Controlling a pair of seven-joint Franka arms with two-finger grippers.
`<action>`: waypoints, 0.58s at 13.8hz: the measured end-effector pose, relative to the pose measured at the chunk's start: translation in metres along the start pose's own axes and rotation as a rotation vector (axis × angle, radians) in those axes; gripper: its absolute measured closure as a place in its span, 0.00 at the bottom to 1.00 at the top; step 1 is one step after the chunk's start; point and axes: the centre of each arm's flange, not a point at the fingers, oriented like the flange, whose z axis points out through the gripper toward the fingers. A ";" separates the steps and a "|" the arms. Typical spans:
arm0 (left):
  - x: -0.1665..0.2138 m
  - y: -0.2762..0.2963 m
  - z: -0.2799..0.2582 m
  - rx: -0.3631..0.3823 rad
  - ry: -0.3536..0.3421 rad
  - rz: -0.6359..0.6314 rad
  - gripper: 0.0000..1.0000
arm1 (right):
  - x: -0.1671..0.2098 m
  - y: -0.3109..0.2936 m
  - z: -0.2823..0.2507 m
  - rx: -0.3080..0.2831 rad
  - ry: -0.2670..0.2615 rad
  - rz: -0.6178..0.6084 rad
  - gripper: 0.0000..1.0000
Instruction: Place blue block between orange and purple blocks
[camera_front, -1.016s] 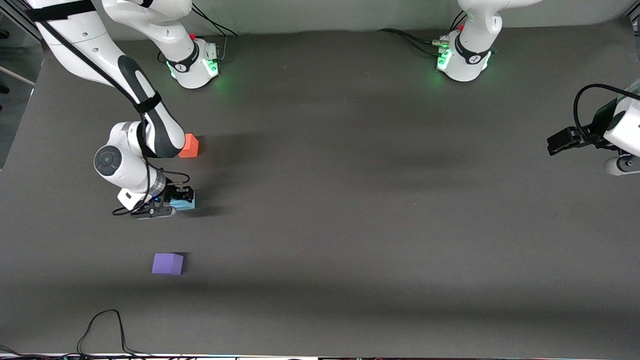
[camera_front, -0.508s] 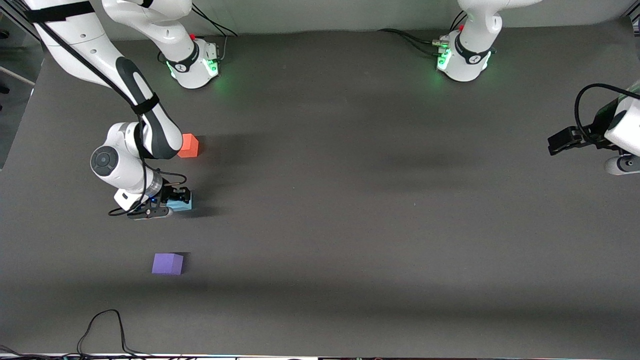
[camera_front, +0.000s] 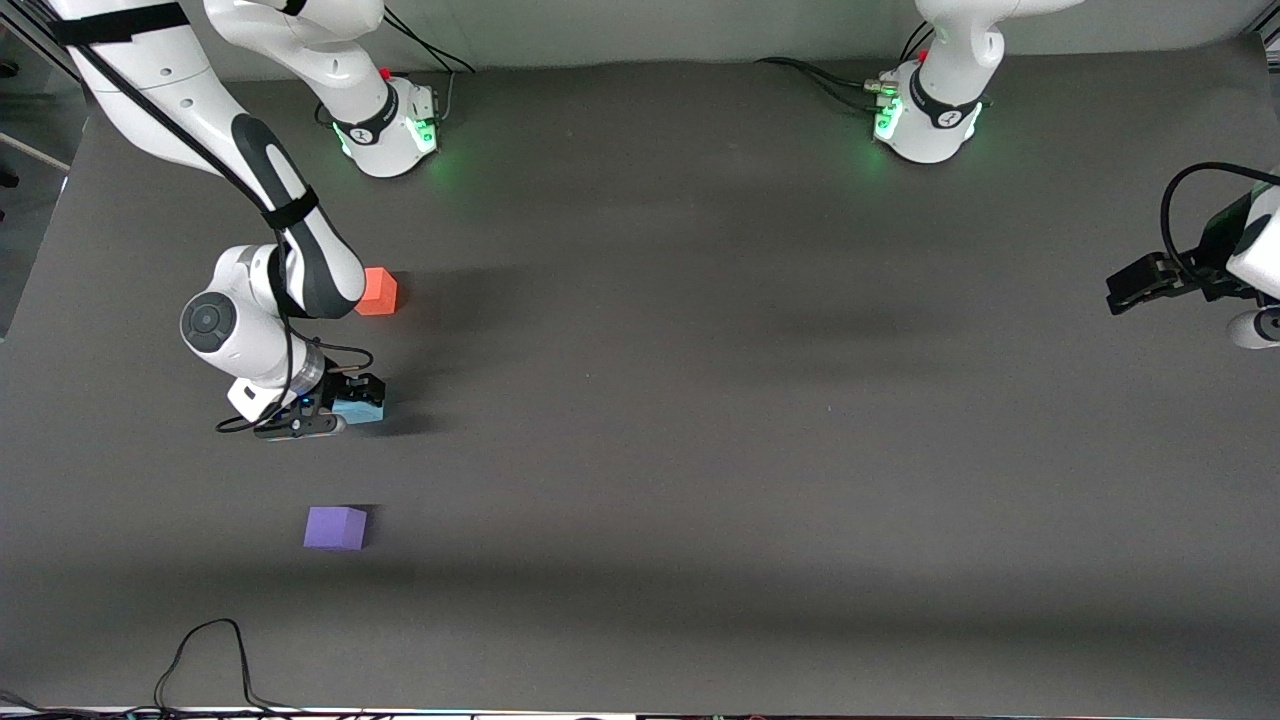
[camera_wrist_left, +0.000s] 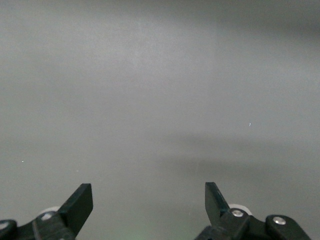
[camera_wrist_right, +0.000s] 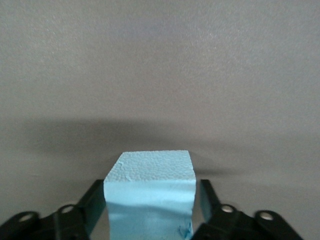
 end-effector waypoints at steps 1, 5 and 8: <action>0.000 0.000 0.000 0.000 0.000 -0.001 0.00 | 0.003 0.000 -0.007 0.001 0.007 -0.001 0.00; -0.006 -0.003 -0.009 0.001 0.007 -0.006 0.00 | 0.019 0.000 -0.101 0.019 0.026 0.005 0.00; -0.012 -0.004 -0.016 0.001 0.014 -0.008 0.00 | 0.007 0.006 -0.218 0.038 0.069 0.016 0.00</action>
